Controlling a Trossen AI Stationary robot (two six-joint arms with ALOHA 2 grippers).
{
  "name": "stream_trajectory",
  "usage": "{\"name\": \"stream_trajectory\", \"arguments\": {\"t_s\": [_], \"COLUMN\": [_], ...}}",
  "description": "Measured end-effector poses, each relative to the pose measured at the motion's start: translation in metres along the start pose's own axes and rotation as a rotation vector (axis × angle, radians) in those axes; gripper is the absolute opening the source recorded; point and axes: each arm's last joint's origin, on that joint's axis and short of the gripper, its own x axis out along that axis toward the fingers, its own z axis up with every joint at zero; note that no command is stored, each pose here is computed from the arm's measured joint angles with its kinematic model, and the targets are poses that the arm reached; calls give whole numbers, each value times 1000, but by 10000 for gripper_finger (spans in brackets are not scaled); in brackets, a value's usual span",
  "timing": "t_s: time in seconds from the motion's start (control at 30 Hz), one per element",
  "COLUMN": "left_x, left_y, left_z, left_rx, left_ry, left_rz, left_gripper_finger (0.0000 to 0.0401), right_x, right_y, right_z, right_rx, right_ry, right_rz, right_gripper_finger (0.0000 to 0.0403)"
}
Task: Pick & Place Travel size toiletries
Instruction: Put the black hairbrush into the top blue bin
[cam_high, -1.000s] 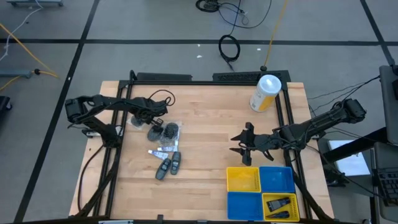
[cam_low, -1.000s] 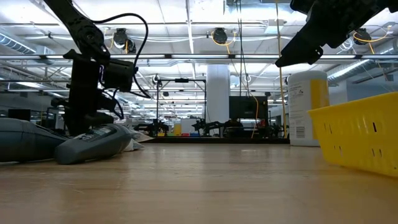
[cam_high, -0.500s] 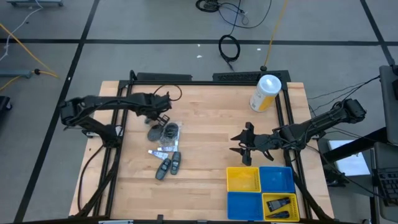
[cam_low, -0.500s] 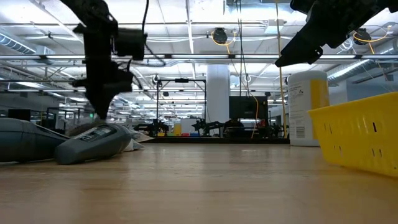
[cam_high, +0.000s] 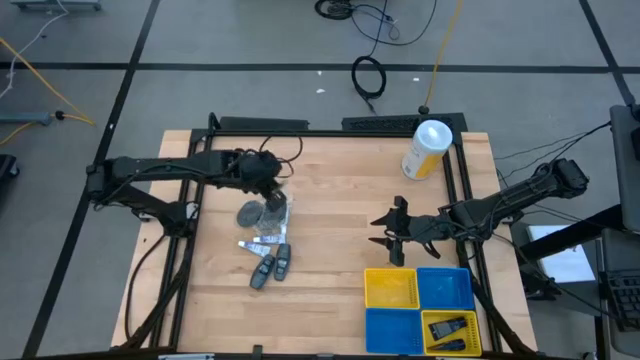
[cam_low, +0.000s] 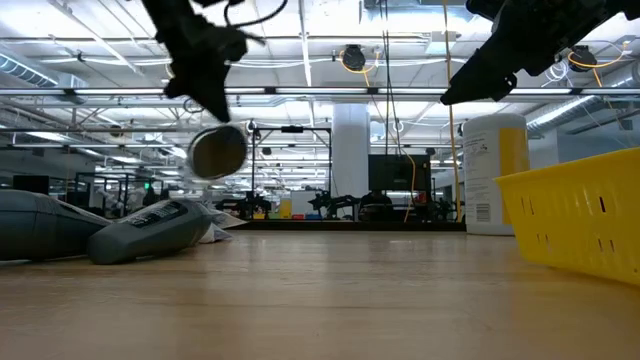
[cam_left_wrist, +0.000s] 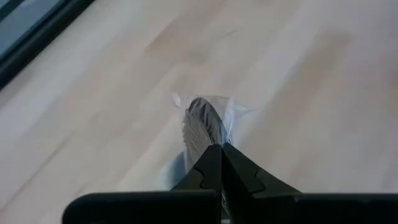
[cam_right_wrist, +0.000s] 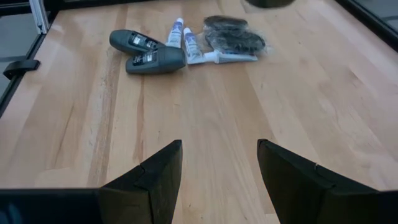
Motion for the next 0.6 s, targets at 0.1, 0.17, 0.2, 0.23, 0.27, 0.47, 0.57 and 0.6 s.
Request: {"name": "stream_trajectory", "arguments": {"t_s": [0.1, 0.17, 0.2, 0.23, 0.27, 0.47, 0.57, 0.6], "left_x": [-3, -6, -7, -8, -10, -19, -21, -22], "left_y": [-15, -25, -30, -34, -38, -61, -73, -77], "left_z": [3, 6, 6, 7, 7, 9, 9, 9], "left_rx": [51, 89, 107, 122, 134, 216, 250, 258], "left_ry": [-51, -94, -108, -123, -142, -244, -300, -310], "left_rz": [-116, -200, -233, -264, -292, -435, -498, -515], "left_gripper_finger": [0, 0, 0, 0, 0, 0, 0, 0], "right_x": [0, 0, 0, 0, 0, -1, -2, -2], "right_y": [1, 2, 2, 2, 3, 5, 5, 6], "right_z": [3, 5, 6, 7, 9, 16, 20, 21], "right_rx": [-17, -30, -38, -46, -51, -84, -99, -104], "right_ry": [-30, -51, -59, -71, -84, -162, -195, -207], "right_rz": [10, 16, 18, 21, 24, 40, 45, 46], "right_gripper_finger": [201, 201, 201, 201, 201, 201, 201, 201]}}
